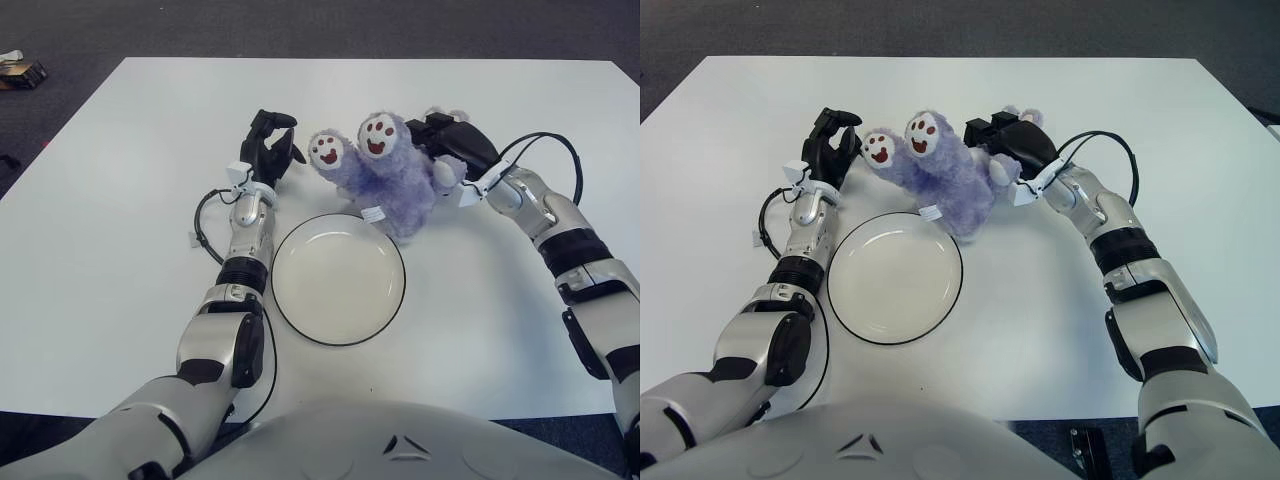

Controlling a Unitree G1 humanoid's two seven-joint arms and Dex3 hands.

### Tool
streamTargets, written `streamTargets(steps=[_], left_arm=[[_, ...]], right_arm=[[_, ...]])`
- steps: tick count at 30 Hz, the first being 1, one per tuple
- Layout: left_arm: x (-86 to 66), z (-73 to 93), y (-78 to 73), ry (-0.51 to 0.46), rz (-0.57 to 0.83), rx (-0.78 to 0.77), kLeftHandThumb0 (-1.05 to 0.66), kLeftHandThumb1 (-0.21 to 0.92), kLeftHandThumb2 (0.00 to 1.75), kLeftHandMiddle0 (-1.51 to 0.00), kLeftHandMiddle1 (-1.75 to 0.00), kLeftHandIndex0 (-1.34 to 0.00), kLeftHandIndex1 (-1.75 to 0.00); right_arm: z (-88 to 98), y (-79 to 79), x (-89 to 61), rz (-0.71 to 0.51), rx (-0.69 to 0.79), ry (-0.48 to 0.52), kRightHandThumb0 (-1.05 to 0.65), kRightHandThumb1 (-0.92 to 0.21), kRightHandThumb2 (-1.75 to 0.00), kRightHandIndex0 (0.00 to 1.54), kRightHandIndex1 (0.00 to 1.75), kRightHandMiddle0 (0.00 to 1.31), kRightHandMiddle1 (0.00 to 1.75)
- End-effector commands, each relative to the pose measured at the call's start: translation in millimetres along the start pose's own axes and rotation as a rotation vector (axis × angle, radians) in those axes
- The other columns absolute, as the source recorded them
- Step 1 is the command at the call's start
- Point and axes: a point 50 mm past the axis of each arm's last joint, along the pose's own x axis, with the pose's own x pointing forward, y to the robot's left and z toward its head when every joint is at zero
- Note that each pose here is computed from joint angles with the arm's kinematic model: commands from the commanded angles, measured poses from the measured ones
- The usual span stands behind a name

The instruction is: Put the doll into the plate.

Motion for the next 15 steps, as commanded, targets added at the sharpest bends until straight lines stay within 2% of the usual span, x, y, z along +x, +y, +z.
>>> streamTargets(steps=[1,6,11,15], left_arm=[[-1.6,-0.4,4.8,-0.001,0.005,0.006,-0.36,0.92,0.25,-0.88,-1.75,-0.49,-1.44],[-0.2,1.2,10.1,0.002,0.009,0.026,-0.36,0.92,0.24,-0.88,-1.75,-0.50,-1.44],[0.0,1.3,10.6,0.002,0.009,0.028,-0.36,0.92,0.24,-0.88,-1.75,-0.50,-1.44],[0.6,3.6,21.1,0.007,0.040,0.084,-0.36,0.92,0.24,-0.89,-1.75,-0.50,-1.44]], right_arm=[[-2.4,-1.7,-2.5,-0.079,0.068,0.035,0.42,-0.49,-1.10,0.47,1.75,0.55,1.75],[-2.0,-6.3,-0.8,-0.141,0.124,0.048,0.42,-0.48,-1.10,0.48,1.75,0.55,1.75],[-1.9,-6.9,-0.7,-0.147,0.132,0.050,0.42,-0.48,-1.10,0.48,1.75,0.55,1.75],[4.3,-22.4,7.2,-0.212,0.169,0.022,0.41,-0.51,-1.06,0.46,1.75,0.55,1.75]])
